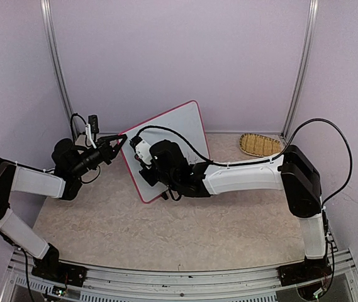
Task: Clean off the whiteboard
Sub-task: Erase the whiteboard at the center of the board.
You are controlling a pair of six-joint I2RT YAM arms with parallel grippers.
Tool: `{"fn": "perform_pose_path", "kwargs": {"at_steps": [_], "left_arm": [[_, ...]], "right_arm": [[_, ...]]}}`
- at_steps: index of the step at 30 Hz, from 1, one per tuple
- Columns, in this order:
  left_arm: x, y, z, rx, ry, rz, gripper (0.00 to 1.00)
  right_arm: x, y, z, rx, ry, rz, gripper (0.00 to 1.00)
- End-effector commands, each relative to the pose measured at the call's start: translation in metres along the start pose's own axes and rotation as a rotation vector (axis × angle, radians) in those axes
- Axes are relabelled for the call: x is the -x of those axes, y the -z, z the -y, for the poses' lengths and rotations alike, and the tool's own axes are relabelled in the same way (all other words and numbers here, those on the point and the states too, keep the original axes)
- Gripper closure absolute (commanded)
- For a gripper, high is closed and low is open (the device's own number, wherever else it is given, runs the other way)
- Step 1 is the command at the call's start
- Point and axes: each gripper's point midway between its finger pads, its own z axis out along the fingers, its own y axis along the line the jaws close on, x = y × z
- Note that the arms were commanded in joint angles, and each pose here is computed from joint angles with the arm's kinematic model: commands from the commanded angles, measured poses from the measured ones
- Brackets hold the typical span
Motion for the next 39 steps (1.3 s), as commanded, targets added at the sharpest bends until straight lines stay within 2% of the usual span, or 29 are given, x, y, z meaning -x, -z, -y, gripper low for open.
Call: {"fn": "perform_pose_path", "kwargs": {"at_steps": [1, 10, 19, 23, 39], "left_arm": [[-0.039, -0.001, 0.019, -0.096, 0.034, -0.145, 1.0], [-0.04, -0.002, 0.016, -0.083, 0.038, -0.147, 1.0], [-0.039, -0.002, 0.016, -0.076, 0.037, -0.146, 1.0], [-0.04, -0.002, 0.014, -0.07, 0.037, -0.146, 1.0], [-0.041, -0.003, 0.01, -0.049, 0.038, -0.155, 1.0]], "right_arm": [[-0.016, -0.003, -0.01, 0.014, -0.014, -0.008, 0.83], [-0.087, 0.006, -0.026, 0.029, -0.01, -0.133, 0.83], [-0.115, 0.015, -0.031, 0.015, 0.015, -0.183, 0.83], [-0.105, 0.015, -0.033, 0.015, 0.026, -0.161, 0.83], [-0.011, 0.005, -0.019, -0.073, 0.073, 0.028, 0.83]]}}
